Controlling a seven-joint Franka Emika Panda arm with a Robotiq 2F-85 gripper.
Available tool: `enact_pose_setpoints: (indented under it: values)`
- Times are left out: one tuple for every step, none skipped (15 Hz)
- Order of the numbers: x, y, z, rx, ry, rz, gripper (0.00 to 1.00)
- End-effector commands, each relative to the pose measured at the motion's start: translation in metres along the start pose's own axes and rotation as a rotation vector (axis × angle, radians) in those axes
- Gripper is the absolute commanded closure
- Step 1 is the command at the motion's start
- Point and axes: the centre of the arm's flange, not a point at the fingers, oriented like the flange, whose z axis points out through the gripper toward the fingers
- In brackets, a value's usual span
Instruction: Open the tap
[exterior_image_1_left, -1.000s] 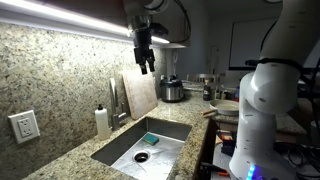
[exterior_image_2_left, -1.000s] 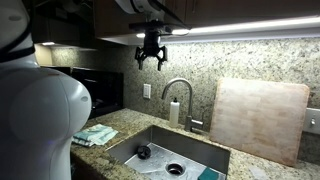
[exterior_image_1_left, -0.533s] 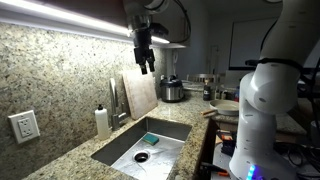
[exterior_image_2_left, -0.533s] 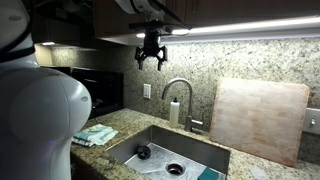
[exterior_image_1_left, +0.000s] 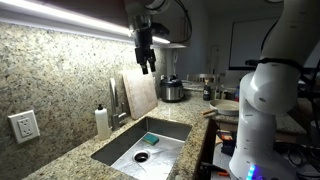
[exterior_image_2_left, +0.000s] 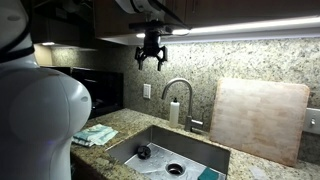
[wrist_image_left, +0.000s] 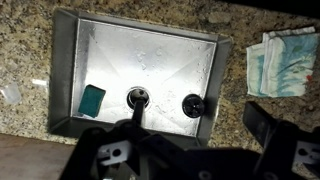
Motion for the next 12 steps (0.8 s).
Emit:
enact_pose_setpoints:
  values:
    - [-0.060,-0.005,0.022,0.078,0.052,0.051,0.00]
    - [-0.073,-0.009,0.031,0.108,0.057,0.060,0.00]
    - [-0.090,-0.016,0.042,0.141,0.069,0.079,0.00]
    - [-0.101,-0.021,0.053,0.175,0.082,0.102,0.00]
    - [-0.114,-0.026,0.063,0.194,0.087,0.134,0.00]
    - [-0.121,-0.027,0.076,0.203,0.094,0.177,0.00]
    - [-0.126,-0.026,0.088,0.201,0.115,0.233,0.00]
    - [-0.126,-0.019,0.100,0.190,0.133,0.277,0.00]
    - [-0.123,-0.011,0.113,0.193,0.154,0.320,0.00]
    - [-0.118,-0.001,0.126,0.188,0.178,0.362,0.00]
    - [-0.108,0.010,0.135,0.203,0.201,0.405,0.00]
    - [-0.102,0.019,0.143,0.207,0.231,0.449,0.00]
